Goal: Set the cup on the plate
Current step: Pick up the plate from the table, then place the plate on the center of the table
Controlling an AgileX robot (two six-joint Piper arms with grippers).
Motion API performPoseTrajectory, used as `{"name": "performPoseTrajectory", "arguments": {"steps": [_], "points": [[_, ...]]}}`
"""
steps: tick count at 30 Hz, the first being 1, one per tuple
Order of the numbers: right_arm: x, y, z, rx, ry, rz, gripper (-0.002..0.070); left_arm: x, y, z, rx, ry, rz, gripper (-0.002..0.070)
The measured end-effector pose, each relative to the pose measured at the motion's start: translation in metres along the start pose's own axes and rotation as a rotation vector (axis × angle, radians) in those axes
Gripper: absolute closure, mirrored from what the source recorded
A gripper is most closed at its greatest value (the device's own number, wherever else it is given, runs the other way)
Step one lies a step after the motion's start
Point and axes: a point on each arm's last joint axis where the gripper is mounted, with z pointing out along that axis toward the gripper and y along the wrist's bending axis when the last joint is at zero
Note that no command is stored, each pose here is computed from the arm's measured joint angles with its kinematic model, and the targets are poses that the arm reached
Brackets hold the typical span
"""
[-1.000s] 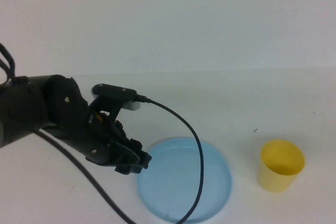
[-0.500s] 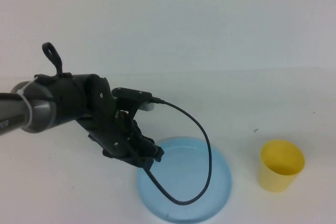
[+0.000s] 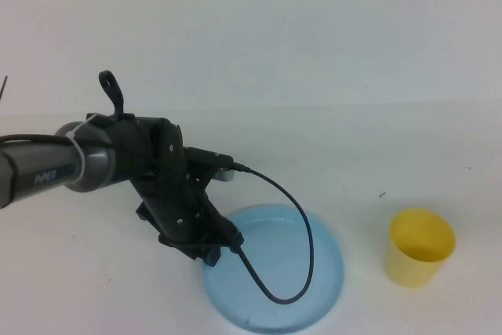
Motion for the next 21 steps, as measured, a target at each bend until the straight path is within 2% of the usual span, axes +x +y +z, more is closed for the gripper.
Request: {"name": "performPoseTrajectory", "arguments": {"steps": [2,7,12,16,21], "points": [[-0.001,0.000,0.000,0.002,-0.006,-0.001,0.0241,0.000,0.001,0.001,-0.009,-0.001,0.007,0.0666],[-0.001,0.000,0.000,0.005,-0.014,-0.002,0.0241,-0.005,0.001,-0.003,-0.014,-0.019,0.025,0.0673],[-0.002,-0.001,0.000,0.008,-0.020,-0.002,0.0241,-0.024,-0.006,-0.025,0.026,-0.058,0.049,0.0673],[-0.002,-0.001,0.000,0.009,-0.024,-0.002,0.0241,-0.038,-0.020,-0.044,0.084,-0.087,0.101,0.0673],[-0.003,-0.001,0.000,0.010,-0.029,-0.002,0.0241,-0.048,-0.040,-0.046,0.071,-0.131,0.163,0.0673]]}}
